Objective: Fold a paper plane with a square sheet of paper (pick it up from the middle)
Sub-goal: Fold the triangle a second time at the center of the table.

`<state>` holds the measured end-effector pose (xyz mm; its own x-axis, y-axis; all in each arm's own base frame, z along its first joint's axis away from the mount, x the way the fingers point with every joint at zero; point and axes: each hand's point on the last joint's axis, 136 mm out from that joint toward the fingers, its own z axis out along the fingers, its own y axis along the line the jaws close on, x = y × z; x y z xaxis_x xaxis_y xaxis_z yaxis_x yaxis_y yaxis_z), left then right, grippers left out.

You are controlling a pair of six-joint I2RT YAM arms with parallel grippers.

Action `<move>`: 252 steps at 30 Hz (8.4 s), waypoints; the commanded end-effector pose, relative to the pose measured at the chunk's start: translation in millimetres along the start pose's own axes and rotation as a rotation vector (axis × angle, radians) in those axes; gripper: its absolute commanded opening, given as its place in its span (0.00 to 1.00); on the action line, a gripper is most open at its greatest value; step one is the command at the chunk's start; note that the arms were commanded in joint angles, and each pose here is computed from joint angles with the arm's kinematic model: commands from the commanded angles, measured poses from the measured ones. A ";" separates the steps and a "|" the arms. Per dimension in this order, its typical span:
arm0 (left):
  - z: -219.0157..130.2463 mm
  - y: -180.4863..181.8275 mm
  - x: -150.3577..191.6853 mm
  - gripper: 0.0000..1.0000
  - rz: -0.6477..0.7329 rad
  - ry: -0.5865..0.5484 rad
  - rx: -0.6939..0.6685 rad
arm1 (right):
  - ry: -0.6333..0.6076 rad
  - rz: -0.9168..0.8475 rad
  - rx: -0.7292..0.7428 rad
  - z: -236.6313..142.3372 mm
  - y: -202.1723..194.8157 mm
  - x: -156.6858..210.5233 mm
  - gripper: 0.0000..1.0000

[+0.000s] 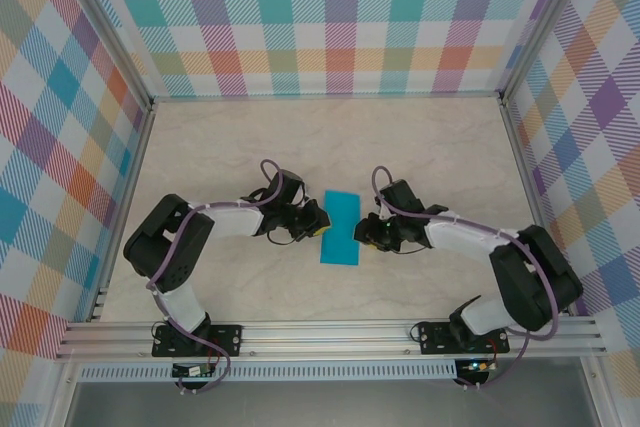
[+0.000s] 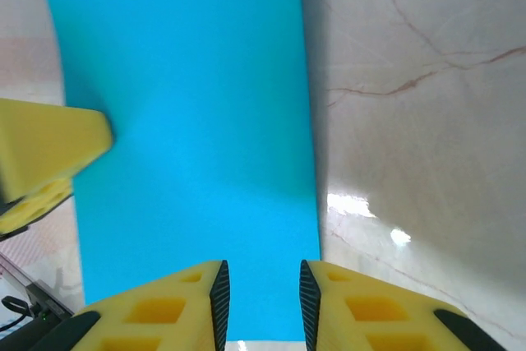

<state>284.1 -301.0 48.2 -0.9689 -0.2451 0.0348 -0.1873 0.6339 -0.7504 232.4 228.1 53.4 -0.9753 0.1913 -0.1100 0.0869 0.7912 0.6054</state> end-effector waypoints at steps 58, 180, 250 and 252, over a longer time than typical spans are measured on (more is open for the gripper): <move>-10.5 -13.7 4.6 0.00 0.132 0.090 -0.162 | -0.099 -0.184 -0.001 -53.4 32.5 -7.8 0.70; -5.2 67.7 63.0 0.06 0.142 -0.024 -0.531 | 0.025 -0.350 0.076 4.7 14.2 6.3 0.03; -3.2 59.7 64.4 0.07 0.163 -0.004 -0.510 | 0.136 -0.360 0.235 34.4 -5.5 -3.4 0.05; -3.6 60.3 64.6 0.07 0.165 -0.004 -0.512 | 0.133 -0.362 0.235 35.0 -6.4 -3.7 0.05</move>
<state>220.9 -290.1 18.1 -0.9874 -0.1351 -0.0829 -0.0907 0.9105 -0.4033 246.1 248.1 24.4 -0.9627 -0.1947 -0.1876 -0.2518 0.8987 0.3590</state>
